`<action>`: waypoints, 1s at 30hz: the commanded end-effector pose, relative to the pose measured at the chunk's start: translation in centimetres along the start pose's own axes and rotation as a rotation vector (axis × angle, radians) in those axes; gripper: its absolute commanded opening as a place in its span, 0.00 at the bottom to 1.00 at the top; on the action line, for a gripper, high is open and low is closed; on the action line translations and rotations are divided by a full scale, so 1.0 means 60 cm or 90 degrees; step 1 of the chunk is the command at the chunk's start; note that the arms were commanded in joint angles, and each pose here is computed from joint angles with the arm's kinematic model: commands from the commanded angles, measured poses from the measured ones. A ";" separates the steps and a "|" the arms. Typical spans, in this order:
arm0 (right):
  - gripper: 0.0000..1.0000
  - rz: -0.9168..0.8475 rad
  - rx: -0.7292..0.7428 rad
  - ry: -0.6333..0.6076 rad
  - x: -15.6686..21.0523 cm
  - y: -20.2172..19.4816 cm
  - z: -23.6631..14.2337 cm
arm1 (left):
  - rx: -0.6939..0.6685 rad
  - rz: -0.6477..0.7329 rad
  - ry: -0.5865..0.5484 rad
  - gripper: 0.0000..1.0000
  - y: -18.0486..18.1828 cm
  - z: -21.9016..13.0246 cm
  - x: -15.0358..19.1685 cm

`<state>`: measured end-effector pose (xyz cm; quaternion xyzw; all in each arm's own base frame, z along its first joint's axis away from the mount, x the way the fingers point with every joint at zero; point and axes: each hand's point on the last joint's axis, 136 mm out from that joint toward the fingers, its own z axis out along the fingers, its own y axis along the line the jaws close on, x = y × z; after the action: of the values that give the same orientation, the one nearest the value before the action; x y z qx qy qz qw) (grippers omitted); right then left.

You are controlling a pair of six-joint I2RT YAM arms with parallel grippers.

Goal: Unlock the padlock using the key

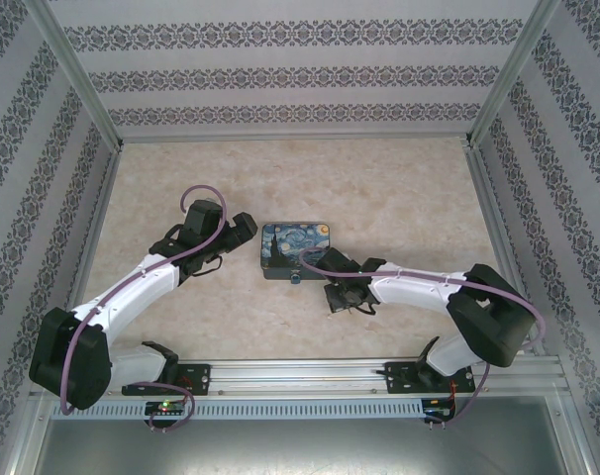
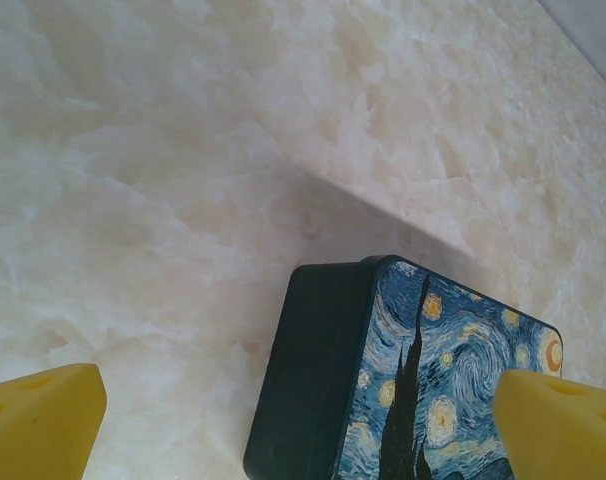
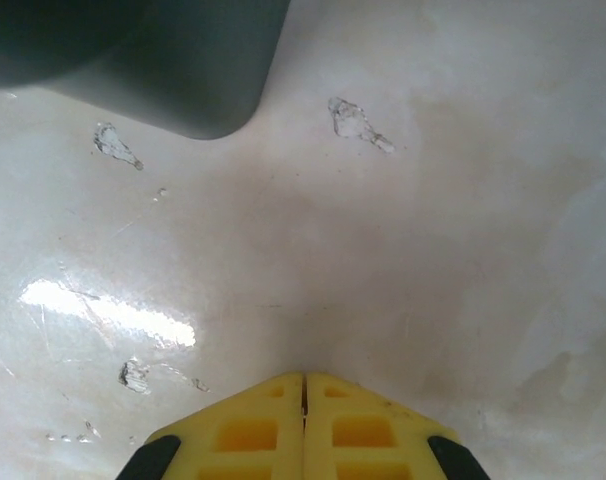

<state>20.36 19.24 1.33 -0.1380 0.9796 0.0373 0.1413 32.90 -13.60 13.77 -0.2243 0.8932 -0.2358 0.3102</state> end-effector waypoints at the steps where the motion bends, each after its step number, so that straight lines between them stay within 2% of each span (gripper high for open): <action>1: 0.00 0.006 -0.015 -0.001 0.004 -0.006 -0.011 | 0.020 -0.001 -0.012 0.99 -0.014 0.000 -0.013; 9: 0.00 0.060 -0.119 -0.073 -0.033 0.018 -0.067 | 0.029 -0.005 -0.004 0.99 -0.017 0.000 -0.009; 15: 0.00 0.102 -0.252 -0.151 -0.070 0.039 -0.121 | 0.061 -0.026 0.004 1.00 -0.031 -0.002 -0.004; 20: 0.00 0.136 -0.367 -0.211 -0.102 0.042 -0.160 | 0.131 -0.046 0.000 1.00 -0.065 -0.016 -0.007; 23: 0.00 0.160 -0.393 -0.233 -0.121 0.034 -0.175 | 0.167 -0.041 0.003 1.00 -0.087 -0.025 -0.004; 30: 0.00 0.200 -0.473 -0.264 -0.166 0.049 -0.201 | 0.290 -0.045 0.068 0.99 -0.149 -0.025 0.034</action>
<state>24.95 21.82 14.00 -0.0200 0.8841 0.3842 0.2651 32.89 -18.93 17.35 -0.1902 0.8474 -0.3906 0.3053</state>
